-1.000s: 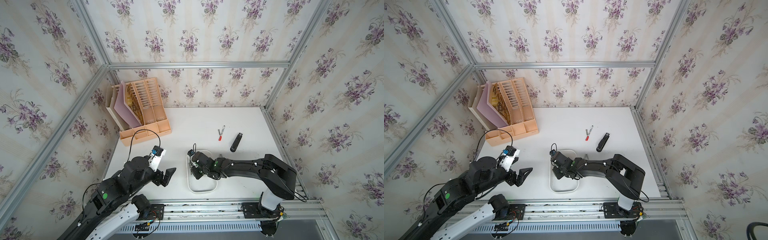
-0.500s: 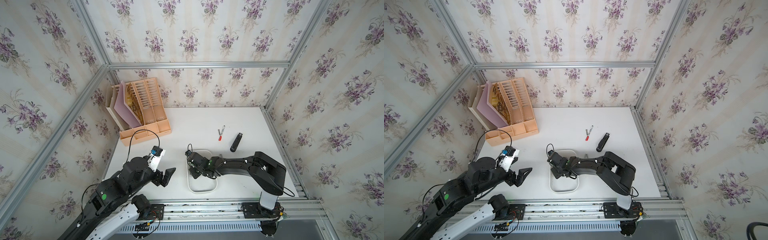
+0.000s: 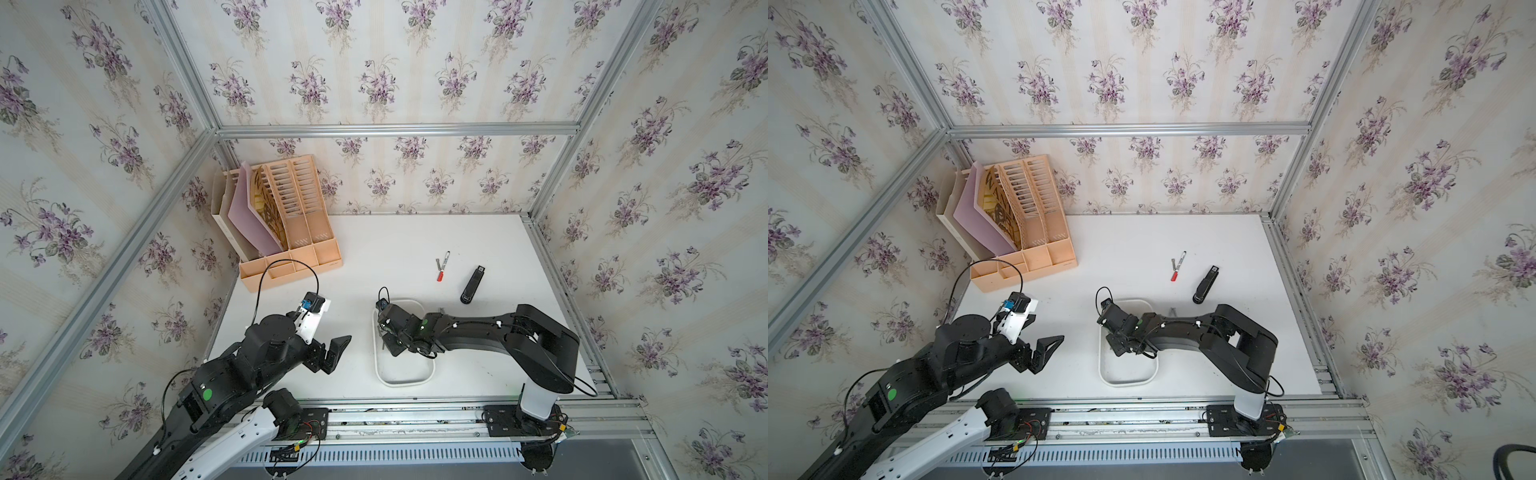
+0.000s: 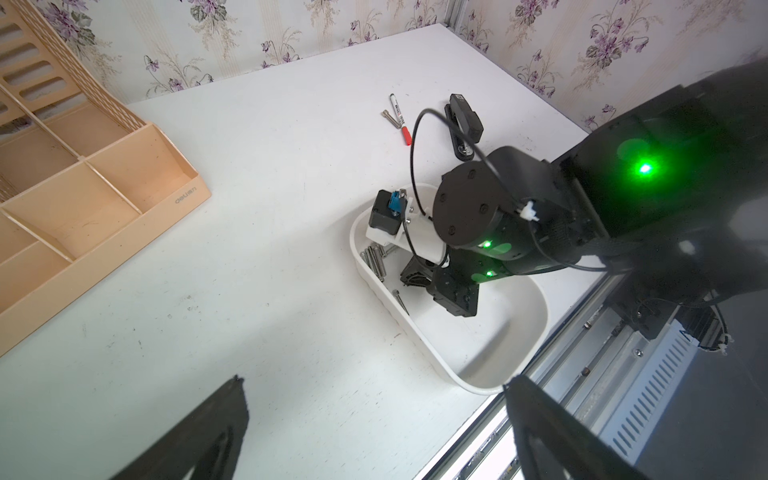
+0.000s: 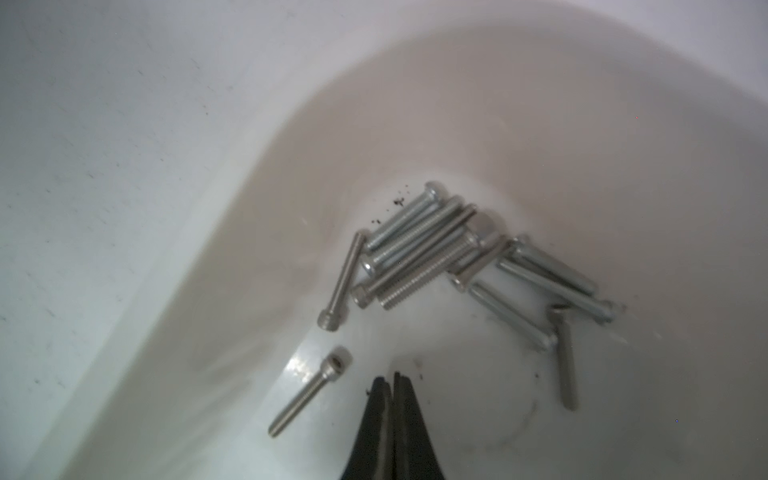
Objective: Take out the screws from the storage box
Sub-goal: Pick up the screw from the storage box, then place the screw at the center of the board.
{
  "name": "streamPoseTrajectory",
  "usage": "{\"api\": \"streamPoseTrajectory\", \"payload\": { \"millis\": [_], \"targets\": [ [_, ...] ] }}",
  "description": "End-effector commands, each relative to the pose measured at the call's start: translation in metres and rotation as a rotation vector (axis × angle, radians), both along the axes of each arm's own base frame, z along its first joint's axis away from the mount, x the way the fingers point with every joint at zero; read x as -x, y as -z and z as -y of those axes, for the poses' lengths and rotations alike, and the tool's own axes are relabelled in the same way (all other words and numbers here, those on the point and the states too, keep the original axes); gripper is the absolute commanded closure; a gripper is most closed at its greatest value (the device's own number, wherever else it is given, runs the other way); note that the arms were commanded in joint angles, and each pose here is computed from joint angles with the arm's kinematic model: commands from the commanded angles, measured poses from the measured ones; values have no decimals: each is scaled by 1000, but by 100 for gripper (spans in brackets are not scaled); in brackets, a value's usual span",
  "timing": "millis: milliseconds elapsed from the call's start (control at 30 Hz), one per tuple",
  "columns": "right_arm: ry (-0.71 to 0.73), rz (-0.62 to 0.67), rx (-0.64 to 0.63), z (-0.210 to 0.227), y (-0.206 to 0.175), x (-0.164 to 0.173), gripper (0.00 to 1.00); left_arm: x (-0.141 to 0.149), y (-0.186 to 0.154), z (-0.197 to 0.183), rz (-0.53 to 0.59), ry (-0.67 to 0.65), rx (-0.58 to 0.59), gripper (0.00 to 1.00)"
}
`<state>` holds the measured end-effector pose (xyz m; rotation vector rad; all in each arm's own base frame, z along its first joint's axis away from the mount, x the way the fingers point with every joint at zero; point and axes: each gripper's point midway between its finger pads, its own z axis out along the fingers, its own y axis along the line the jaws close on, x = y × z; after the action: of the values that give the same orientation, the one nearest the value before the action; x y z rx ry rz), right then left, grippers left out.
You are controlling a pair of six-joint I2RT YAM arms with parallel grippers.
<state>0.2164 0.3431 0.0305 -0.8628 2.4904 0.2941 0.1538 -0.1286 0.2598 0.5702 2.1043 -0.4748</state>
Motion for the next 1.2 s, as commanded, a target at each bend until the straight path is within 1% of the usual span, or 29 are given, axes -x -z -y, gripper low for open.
{"api": "streamPoseTrajectory", "payload": {
  "millis": [0,100,267,333,400,500,600,633,700,767,900,1000,1067,1167],
  "targets": [
    [67,43,-61,10,-22,-12,100,0,-4,0,10,-1,10,1],
    [115,56,-136,23,-39,-21,100,0,-5,0,14,-2,13,1],
    [185,127,-240,44,-72,-30,100,-1,-3,1,7,-2,7,1],
    [235,156,-267,58,-81,-35,100,0,-3,0,7,-1,7,1],
    [320,186,-278,79,-88,-45,100,0,-5,0,12,-2,12,1],
    [445,182,-272,111,-84,-60,100,1,-5,-1,16,-2,15,1],
    [574,149,-220,142,-67,-73,100,0,-4,0,11,-3,8,1],
    [620,118,-201,153,-58,-78,100,0,-3,0,9,-2,7,1],
    [663,53,-195,164,-42,-82,100,0,-4,0,10,-2,8,1],
    [672,-4,-208,167,-29,-84,100,0,-5,0,14,-2,13,1],
    [638,-37,-231,162,-19,-78,100,0,-4,0,12,-2,11,1],
    [626,-25,-262,161,-24,-76,100,0,-4,0,10,0,8,1],
    [592,-21,-297,153,-31,-76,100,0,-4,0,11,-1,11,1],
    [558,-48,-310,145,-28,-75,100,0,-4,0,12,2,11,1]
  ]
}}
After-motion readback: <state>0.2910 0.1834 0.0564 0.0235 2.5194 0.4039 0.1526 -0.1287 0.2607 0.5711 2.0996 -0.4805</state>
